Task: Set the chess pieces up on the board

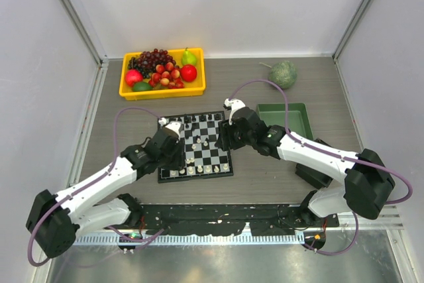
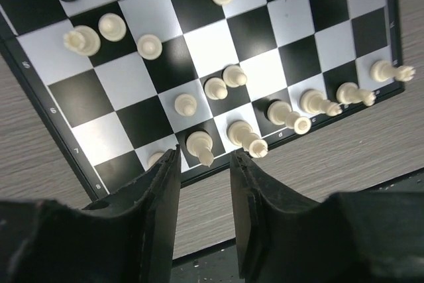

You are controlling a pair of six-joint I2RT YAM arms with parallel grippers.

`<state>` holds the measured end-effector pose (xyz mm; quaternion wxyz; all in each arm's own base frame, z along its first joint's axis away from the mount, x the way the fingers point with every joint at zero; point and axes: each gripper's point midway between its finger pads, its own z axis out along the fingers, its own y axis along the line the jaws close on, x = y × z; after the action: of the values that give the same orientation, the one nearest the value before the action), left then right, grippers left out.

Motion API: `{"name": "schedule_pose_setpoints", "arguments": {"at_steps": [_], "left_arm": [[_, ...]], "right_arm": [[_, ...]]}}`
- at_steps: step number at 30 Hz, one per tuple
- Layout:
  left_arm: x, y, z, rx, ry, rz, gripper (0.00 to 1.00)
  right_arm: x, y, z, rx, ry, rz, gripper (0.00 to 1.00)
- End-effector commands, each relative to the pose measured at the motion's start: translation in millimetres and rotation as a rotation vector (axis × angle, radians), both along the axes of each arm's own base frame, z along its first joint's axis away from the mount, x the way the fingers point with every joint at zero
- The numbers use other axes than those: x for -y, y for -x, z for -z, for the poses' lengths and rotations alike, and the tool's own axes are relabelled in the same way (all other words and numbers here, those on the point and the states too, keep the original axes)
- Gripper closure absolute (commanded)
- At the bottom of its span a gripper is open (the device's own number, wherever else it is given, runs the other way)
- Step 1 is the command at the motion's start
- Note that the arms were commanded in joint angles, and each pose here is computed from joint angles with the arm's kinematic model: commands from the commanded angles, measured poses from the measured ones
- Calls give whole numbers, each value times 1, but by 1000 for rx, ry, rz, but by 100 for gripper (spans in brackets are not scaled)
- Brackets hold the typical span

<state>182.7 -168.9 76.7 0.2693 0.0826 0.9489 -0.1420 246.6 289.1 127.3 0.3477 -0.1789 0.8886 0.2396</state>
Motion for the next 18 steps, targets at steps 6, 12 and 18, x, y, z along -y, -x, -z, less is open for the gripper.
{"name": "schedule_pose_setpoints", "arguments": {"at_steps": [6, 12, 18], "left_arm": [[-11, -35, -73, 263, 53, -130, 46], [-34, -44, -71, 270, -41, -173, 43], [-45, -57, -54, 220, -55, -175, 43]], "right_arm": [[-4, -6, -16, 40, -49, 8, 43], [-2, -5, -16, 45, -48, 10, 43], [-2, -5, -16, 46, -46, 9, 43]]}}
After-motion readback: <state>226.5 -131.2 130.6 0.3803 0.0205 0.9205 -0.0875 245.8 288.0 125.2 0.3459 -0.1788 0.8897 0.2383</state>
